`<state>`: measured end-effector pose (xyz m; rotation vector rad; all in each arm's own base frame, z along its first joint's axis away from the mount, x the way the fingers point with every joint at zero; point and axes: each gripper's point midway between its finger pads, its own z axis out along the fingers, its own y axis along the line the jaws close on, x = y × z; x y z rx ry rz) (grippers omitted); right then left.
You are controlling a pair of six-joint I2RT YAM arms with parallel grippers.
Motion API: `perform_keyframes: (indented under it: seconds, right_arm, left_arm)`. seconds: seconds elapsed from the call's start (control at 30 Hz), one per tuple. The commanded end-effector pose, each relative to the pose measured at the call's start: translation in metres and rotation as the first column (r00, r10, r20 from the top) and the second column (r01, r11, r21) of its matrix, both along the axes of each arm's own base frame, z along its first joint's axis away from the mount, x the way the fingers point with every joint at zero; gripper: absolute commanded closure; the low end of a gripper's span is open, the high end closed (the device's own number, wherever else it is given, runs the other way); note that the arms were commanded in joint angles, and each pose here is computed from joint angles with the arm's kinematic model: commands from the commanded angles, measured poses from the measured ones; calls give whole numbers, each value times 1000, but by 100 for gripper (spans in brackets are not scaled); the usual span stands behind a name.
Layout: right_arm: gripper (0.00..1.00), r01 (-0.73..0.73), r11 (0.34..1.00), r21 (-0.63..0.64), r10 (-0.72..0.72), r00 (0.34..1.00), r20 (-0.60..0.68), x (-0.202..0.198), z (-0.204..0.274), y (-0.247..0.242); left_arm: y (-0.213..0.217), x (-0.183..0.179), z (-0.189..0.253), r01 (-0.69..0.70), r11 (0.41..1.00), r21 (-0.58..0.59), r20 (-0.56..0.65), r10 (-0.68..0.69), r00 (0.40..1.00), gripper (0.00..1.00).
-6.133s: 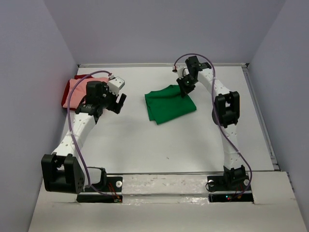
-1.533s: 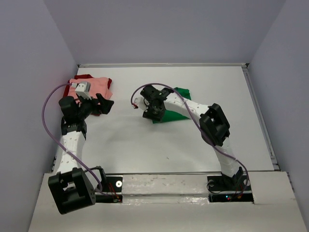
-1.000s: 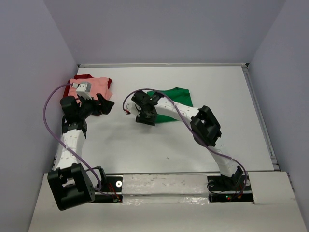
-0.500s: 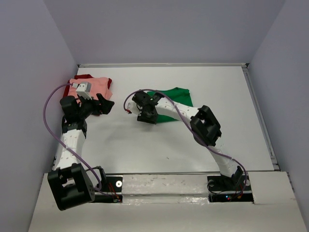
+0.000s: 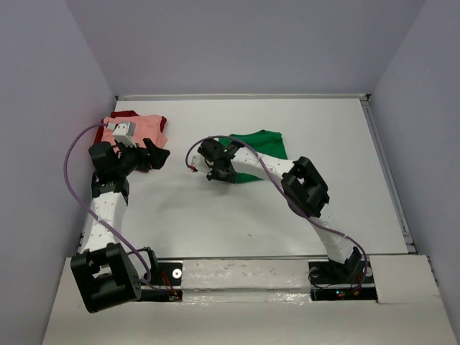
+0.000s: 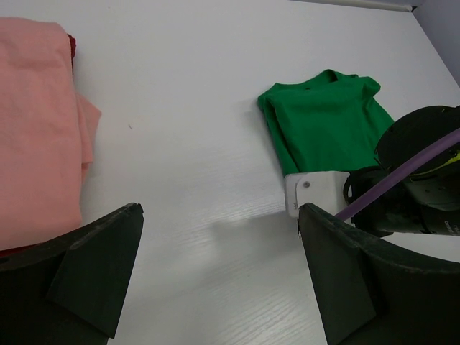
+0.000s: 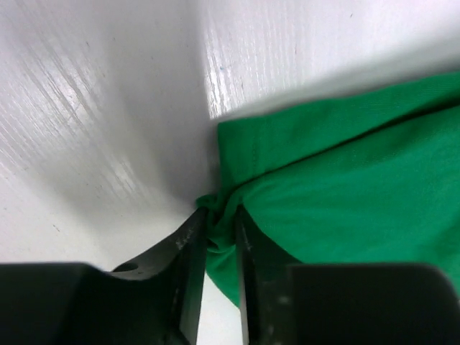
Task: Fold and stack the t-shirts
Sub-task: Neatly place the folded tshirt to the corner
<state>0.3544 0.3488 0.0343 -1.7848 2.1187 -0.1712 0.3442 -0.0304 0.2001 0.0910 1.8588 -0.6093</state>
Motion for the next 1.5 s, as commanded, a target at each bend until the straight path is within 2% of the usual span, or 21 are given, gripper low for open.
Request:
perform_keyframes:
  seconds: [0.0,0.03,0.1,0.2,0.4,0.5,0.67,0.83,0.97,1.0,1.03,1.13,1.27,1.33,1.47]
  right_arm:
    - [78,6,1000,-11,-6,1000,-14,-5,-12,0]
    - [91,7,1000,-17,-7,1000,-11,-4,-13,-1]
    - [100,22,999,-40,-22,1000,16,2,-14,-3]
    - [100,70,997,-10,-70,997,22,18,0,-8]
    - [100,104,993,54,-110,987,118,43,54,-14]
    - [100,127,988,91,-141,976,166,54,85,-22]
    - [100,140,983,115,-163,962,219,56,115,-28]
    - [100,138,975,173,-170,967,190,48,133,-23]
    - [100,134,972,196,-161,978,132,40,134,-16]
    - [100,133,972,192,-158,980,119,39,130,-15]
    - [100,134,974,183,-155,982,109,38,126,-15]
    - [100,149,978,145,-163,982,90,38,105,-17]
    - [100,155,983,102,-162,985,59,37,81,-19]
    - [100,155,983,94,-161,985,61,38,79,-20]
    - [100,154,983,101,-160,986,53,36,79,-18]
  left_arm:
    - [2,6,21,6,1000,13,57,-7,998,1]
    - [1,6,20,12,1000,13,54,-12,998,1]
    - [0,6,19,18,1000,14,53,-19,998,1]
    - [0,7,12,27,1000,4,32,-27,999,1]
    - [-9,19,-9,57,989,-137,-83,-69,994,2]
    - [-14,27,-24,75,975,-209,-158,-109,981,14]
    - [-19,38,-58,68,956,-285,-286,-153,946,16]
    - [-50,42,-76,125,911,-393,-350,-274,896,16]
    - [-78,45,-100,154,869,-470,-421,-374,826,17]
    - [-86,48,-95,188,851,-490,-402,-412,818,17]
    - [-99,46,-105,192,836,-514,-430,-444,786,18]
    - [-123,50,-110,219,812,-540,-430,-490,759,18]
    - [-132,61,-114,195,800,-568,-422,-487,765,17]
    - [-134,71,-111,169,795,-583,-419,-472,776,12]
    - [-150,82,-103,160,782,-602,-405,-472,783,12]
